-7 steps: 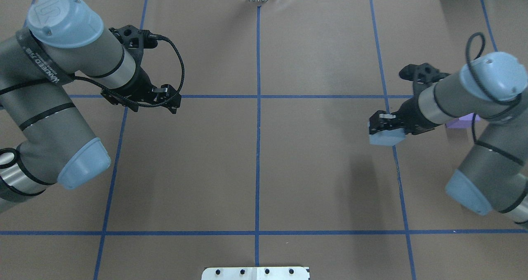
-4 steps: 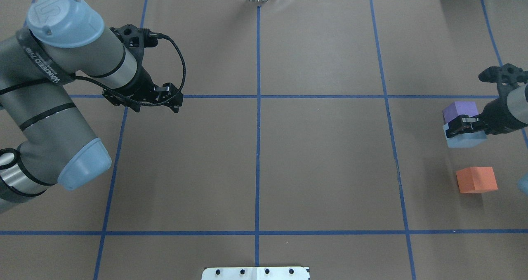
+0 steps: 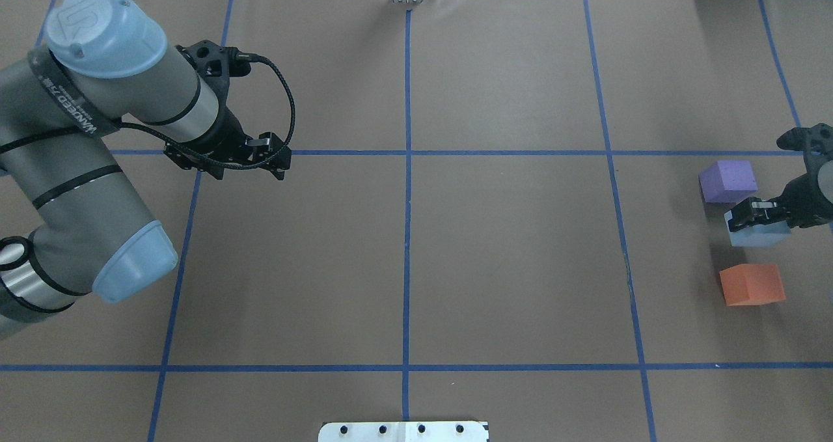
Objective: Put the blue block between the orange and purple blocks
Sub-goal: 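Carry the cube with the right gripper between the purple and orange cubes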
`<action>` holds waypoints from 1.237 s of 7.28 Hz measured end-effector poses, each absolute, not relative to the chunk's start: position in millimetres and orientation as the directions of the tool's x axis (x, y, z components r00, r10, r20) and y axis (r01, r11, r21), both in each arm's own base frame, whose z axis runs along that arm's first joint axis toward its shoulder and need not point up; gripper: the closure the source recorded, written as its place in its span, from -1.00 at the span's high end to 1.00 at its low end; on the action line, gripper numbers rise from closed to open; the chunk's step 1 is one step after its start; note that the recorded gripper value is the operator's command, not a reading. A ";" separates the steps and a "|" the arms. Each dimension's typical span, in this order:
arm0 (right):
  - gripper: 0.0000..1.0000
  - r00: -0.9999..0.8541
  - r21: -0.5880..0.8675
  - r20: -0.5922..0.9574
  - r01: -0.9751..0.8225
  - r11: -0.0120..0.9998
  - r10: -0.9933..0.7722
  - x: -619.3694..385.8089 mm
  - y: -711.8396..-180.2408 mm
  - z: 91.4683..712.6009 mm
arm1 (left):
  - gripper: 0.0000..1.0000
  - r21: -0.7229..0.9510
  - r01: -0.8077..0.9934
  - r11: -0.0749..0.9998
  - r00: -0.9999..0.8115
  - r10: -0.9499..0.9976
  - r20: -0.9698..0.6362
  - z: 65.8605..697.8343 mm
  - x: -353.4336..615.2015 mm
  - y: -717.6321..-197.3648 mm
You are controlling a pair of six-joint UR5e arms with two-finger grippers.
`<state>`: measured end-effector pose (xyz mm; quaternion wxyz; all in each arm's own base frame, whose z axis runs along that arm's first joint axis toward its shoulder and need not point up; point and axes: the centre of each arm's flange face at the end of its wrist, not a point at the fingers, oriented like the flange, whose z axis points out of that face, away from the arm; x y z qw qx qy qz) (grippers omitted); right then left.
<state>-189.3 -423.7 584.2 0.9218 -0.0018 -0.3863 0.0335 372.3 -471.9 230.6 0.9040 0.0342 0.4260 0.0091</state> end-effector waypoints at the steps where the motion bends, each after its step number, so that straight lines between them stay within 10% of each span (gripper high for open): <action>1: -1.00 0.700 -0.040 0.710 -0.068 0.997 0.076 -191.1 -425.8 592.3 | 1.00 0.069 0.012 0.998 0.637 0.045 -0.769 231.0 372.4 -471.8; 9: -0.93 0.719 -0.030 0.694 -0.027 0.999 0.040 -224.7 -431.3 606.6 | 1.00 0.069 0.012 0.998 0.637 0.045 -0.769 231.2 372.7 -471.6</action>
